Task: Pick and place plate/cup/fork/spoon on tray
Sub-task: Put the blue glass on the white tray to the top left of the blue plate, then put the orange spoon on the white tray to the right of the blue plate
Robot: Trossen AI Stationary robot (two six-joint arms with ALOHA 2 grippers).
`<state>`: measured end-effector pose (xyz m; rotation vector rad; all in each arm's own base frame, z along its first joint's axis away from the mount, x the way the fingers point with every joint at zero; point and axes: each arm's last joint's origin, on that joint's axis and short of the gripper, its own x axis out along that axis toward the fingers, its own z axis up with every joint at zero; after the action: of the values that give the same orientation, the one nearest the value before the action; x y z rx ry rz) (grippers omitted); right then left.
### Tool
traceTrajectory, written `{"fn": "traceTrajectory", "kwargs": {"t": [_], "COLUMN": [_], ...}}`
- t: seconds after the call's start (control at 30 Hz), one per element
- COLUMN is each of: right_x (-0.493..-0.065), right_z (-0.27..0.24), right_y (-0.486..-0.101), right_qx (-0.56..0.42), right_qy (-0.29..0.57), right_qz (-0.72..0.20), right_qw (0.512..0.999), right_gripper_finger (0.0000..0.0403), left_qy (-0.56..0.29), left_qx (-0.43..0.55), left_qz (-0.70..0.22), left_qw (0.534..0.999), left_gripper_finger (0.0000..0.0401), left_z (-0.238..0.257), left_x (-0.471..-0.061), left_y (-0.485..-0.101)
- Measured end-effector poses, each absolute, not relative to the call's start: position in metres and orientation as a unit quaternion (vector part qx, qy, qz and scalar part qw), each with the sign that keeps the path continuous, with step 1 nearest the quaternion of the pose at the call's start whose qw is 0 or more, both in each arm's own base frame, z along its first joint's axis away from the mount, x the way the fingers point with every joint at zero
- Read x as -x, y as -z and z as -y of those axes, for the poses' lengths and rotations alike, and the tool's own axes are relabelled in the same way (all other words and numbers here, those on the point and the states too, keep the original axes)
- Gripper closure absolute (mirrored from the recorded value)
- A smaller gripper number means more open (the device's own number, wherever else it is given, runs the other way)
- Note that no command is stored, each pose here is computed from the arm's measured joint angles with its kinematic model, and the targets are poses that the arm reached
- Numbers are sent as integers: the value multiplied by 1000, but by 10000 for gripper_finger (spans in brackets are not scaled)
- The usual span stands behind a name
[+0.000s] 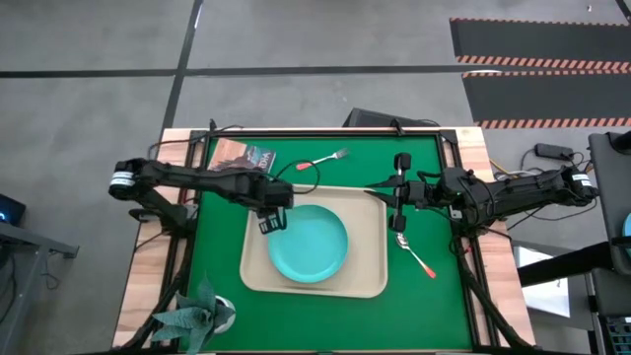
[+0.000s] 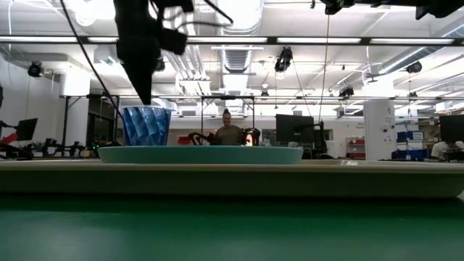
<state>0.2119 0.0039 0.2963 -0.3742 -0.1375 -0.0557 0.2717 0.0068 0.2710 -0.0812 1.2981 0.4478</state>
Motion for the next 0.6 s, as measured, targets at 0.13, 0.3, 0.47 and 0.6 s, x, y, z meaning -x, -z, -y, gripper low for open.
{"fn": "traceTrajectory", "kwargs": {"t": [0.13, 0.3, 0.47, 0.6], "right_x": [-212, -212, -212, -212], "right_z": [-4, -4, -4, -4], "right_y": [-297, -298, -298, -298], "right_qx": [186, 183, 177, 176], "right_qy": [28, 28, 28, 28], "right_qz": [70, 73, 74, 74], "right_qw": [980, 980, 981, 981], "right_gripper_finger": [369, 369, 369, 369], "left_qy": [-203, -198, -161, -138], "left_qx": [48, 54, 61, 66], "left_qz": [-558, -457, -373, -354], "left_qw": [803, 866, 912, 923], "left_gripper_finger": [328, 328, 328, 328], "left_z": [-2, 9, 25, 34], "left_x": [-256, -241, -229, -218], "left_y": [-291, -317, -320, -304]}}
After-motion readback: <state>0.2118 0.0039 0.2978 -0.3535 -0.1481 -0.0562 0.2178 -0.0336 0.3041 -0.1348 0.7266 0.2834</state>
